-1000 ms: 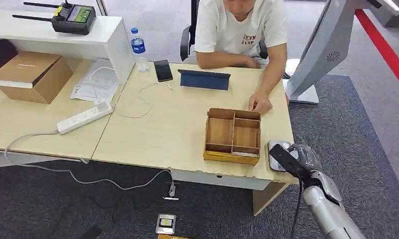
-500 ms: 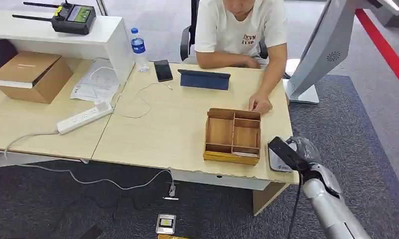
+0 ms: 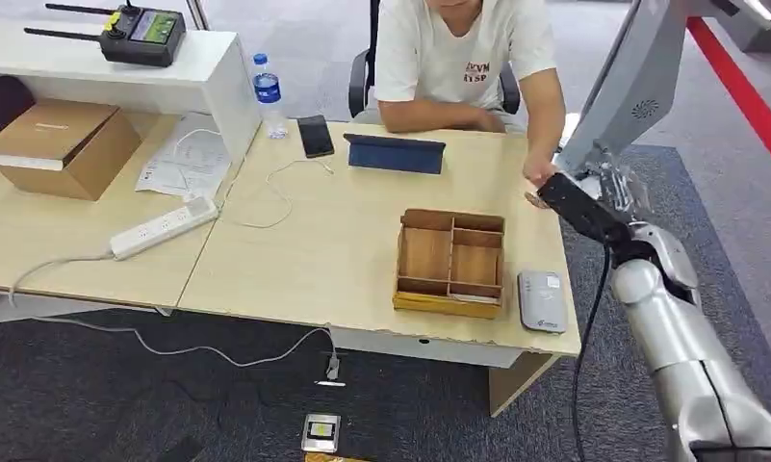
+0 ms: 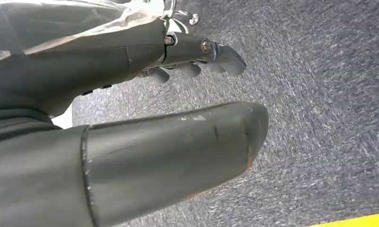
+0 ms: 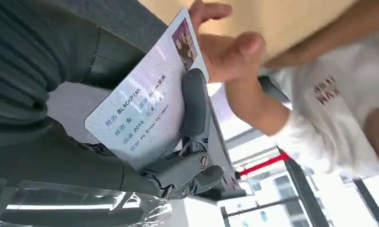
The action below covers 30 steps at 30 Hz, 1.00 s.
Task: Pass the card to the sensor for recognition and then transmit it.
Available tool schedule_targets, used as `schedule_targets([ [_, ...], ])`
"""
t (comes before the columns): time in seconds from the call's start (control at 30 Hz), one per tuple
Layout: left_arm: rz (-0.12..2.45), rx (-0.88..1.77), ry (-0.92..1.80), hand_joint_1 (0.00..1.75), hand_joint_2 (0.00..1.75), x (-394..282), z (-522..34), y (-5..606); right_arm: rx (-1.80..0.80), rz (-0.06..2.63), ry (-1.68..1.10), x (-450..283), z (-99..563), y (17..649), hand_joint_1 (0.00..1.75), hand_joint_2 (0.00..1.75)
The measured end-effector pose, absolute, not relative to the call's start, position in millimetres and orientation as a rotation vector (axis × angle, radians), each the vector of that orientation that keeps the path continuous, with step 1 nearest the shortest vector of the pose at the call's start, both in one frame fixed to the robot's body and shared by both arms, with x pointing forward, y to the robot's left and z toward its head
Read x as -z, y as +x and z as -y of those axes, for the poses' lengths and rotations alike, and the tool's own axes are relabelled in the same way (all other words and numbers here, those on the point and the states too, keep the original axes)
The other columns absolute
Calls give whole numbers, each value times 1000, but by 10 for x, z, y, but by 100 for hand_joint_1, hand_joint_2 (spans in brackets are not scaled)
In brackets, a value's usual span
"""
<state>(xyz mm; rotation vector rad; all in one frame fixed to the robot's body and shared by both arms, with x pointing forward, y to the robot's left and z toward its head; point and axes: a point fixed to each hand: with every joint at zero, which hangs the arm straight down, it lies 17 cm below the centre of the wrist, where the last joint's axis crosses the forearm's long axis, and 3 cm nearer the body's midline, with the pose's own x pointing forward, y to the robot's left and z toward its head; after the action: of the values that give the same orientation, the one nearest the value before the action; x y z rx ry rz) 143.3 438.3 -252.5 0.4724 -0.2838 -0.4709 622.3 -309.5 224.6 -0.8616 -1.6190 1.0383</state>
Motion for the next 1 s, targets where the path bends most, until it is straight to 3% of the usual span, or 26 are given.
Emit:
schedule_targets([
  [0.2,288,493,469,0,0,2517,-4366,1488,-1079,1702,-891,-2877,2829,6420,175,175],
  [0.57,285,505,473,0,0,2493,-4351,1605,-1197,1658,-818,-2989,2134,6572,175,175],
  [0.6,286,505,474,0,0,2492,-4352,1608,-1198,1652,-814,-2978,2100,6575,59,175],
  [0.63,285,504,474,0,0,2492,-4352,1608,-1199,1647,-808,-2961,2069,6576,0,175],
  [0.9,276,505,469,0,0,2497,-4349,1597,-1207,1646,-803,-2914,1876,6576,0,175],
  [0.93,275,505,470,0,0,2497,-4349,1596,-1206,1647,-804,-2915,1870,6578,0,0],
  [1.0,275,506,470,0,0,2497,-4349,1596,-1206,1646,-803,-2911,1868,6579,0,0],
])
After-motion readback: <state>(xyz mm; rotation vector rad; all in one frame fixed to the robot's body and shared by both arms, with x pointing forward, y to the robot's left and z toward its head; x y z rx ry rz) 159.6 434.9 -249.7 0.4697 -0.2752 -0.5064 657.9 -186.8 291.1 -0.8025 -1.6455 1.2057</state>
